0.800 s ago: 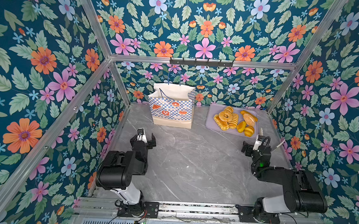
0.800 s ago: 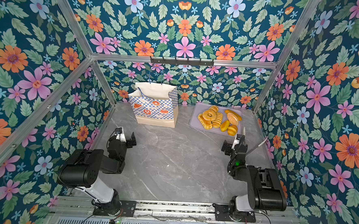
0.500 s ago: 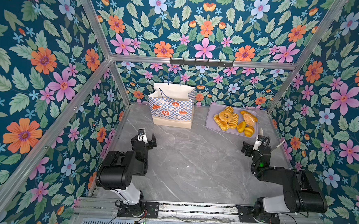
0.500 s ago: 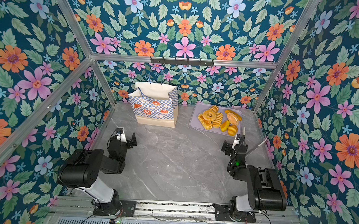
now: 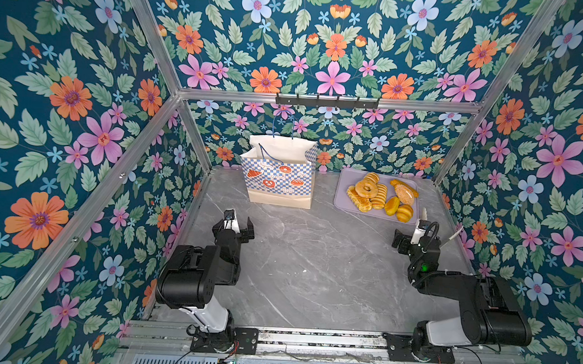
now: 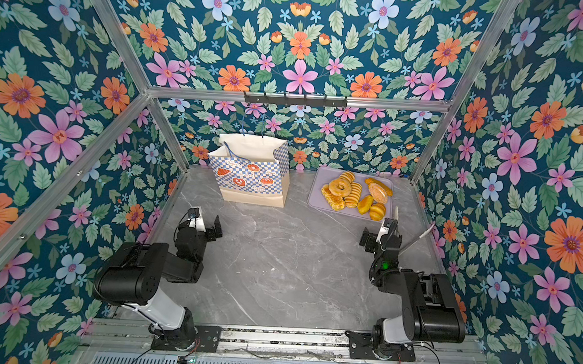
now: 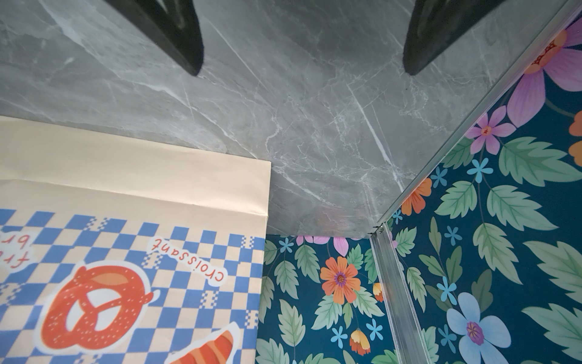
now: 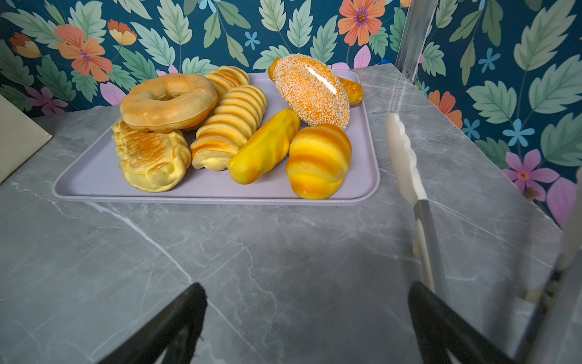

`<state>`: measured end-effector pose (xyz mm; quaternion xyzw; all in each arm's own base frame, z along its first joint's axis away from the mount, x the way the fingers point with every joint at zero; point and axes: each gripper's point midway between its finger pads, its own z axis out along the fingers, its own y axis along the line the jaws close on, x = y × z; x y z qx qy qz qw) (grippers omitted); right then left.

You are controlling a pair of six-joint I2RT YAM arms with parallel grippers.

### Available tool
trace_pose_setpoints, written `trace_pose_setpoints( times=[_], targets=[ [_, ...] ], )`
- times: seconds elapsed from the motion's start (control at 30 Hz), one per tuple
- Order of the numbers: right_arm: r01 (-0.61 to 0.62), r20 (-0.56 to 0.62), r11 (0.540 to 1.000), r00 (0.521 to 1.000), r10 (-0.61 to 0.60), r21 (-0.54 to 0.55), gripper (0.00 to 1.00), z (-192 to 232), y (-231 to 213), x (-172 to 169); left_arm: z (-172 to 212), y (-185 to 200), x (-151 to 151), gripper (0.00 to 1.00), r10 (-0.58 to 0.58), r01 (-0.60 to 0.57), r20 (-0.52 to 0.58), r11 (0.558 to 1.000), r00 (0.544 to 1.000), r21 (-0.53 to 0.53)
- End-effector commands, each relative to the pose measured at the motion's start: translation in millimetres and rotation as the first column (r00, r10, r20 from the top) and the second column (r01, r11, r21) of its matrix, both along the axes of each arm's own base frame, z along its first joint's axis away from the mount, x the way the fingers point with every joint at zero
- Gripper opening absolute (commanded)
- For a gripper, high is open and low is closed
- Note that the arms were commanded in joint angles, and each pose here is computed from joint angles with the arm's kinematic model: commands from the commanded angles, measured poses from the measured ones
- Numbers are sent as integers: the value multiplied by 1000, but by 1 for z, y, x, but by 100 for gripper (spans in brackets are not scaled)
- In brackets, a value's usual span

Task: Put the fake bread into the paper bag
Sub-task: 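Raise both arms from rest toward the bag and the tray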

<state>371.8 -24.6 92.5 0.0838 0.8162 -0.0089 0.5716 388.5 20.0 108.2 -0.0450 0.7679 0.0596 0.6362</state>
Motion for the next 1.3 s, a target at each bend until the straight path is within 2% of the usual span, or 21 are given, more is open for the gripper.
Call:
trace_pose_setpoints(
  times=[0.0, 0.57, 0.7, 0.8, 0.9, 1.0, 1.03, 1.1, 1.17, 1.27],
  targets=[
    [7, 13, 1000, 1000, -7, -4, 99, 4, -1, 2, 4, 0, 0, 100, 1, -1, 17, 1000, 1000, -2],
    [7, 13, 1000, 1000, -7, -4, 99, 4, -1, 1, 6, 0, 0, 100, 2, -1, 22, 1000, 1000, -3],
    [32, 6, 999, 999, -32, 2, 99, 18, -5, 1, 18, 15, -2, 100, 90, -89, 18, 996, 996, -13],
    [82, 11, 997, 997, -82, 4, 99, 44, -13, -5, 38, 23, -6, 100, 144, -143, 30, 989, 989, -21],
    [109, 37, 993, 993, -110, 34, 99, 68, -15, -17, 64, 36, -19, 100, 234, -227, 80, 970, 969, -90],
    [143, 61, 983, 987, -150, 111, 99, 90, -17, -32, 79, 48, -29, 100, 323, -308, 58, 934, 945, -182],
    [191, 56, 968, 978, -202, 160, 99, 96, -22, -39, 85, 51, -31, 100, 349, -332, 47, 920, 936, -210],
    [274, 23, 933, 958, -287, 231, 99, 103, -31, -52, 95, 52, -33, 100, 371, -352, 23, 899, 928, -262],
    [356, -61, 895, 934, -353, 269, 99, 102, -37, -67, 105, 50, -34, 100, 367, -350, 1, 887, 930, -302],
    [370, -148, 874, 929, -340, 314, 99, 111, -30, -80, 117, 45, -39, 100, 351, -350, -61, 870, 934, -347]
  ],
)
